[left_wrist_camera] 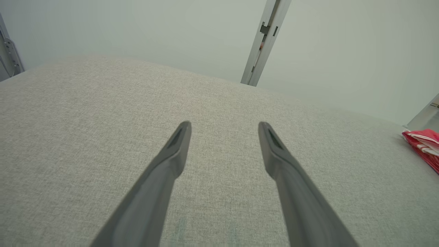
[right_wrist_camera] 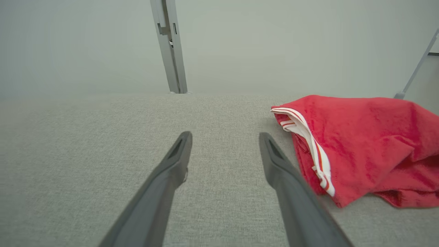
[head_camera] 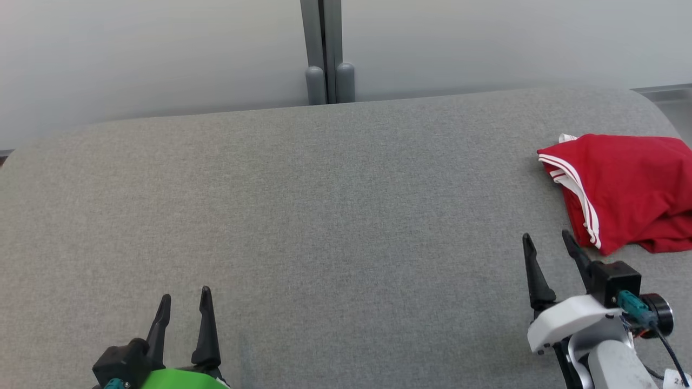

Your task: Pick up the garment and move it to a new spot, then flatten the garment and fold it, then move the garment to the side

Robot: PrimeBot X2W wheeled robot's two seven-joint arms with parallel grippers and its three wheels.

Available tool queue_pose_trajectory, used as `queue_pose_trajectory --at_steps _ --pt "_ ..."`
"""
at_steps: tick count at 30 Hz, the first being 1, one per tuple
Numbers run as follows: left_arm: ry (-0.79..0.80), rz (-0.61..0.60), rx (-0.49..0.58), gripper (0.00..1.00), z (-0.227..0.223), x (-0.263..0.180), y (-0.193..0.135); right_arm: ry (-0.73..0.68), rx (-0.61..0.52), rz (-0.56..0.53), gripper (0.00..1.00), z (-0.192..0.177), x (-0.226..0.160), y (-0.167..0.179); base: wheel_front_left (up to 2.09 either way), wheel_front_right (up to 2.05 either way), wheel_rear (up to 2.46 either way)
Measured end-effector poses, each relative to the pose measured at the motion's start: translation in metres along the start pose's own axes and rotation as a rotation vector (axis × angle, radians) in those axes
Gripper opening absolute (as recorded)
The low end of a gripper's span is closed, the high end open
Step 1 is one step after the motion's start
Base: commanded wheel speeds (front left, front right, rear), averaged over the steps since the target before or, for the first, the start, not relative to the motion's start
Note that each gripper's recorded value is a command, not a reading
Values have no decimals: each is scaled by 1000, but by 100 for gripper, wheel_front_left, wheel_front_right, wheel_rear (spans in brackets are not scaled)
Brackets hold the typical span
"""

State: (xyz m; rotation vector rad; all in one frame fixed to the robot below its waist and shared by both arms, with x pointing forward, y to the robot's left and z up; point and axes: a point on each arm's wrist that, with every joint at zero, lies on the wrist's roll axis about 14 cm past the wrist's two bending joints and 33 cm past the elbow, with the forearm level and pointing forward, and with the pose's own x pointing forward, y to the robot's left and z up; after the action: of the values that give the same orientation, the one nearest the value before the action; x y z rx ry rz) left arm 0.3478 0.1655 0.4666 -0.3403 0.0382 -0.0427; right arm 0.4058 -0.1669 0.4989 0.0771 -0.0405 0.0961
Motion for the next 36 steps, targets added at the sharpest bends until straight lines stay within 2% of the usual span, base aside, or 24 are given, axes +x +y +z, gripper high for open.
queue_pose_trajectory --at_steps 8,24,25,31,36 --pt "13 -1 0 100 -4 -4 -2 32 33 -11 100 -13 -16 -1 0 0 0" --pt "-4 -10 0 100 1 -3 -5 5 55 1 100 -5 -14 4 0 0 0" --pt "-3 -9 0 0 0 -3 -5 6 56 2 0 -5 -14 4 0 0 0" --pt "57 13 -16 0 -18 -9 0 86 84 -14 0 -30 -25 4 0 0 0" --pt "65 42 -98 0 -18 -9 5 98 179 -49 0 -31 -26 -1 0 0 0"
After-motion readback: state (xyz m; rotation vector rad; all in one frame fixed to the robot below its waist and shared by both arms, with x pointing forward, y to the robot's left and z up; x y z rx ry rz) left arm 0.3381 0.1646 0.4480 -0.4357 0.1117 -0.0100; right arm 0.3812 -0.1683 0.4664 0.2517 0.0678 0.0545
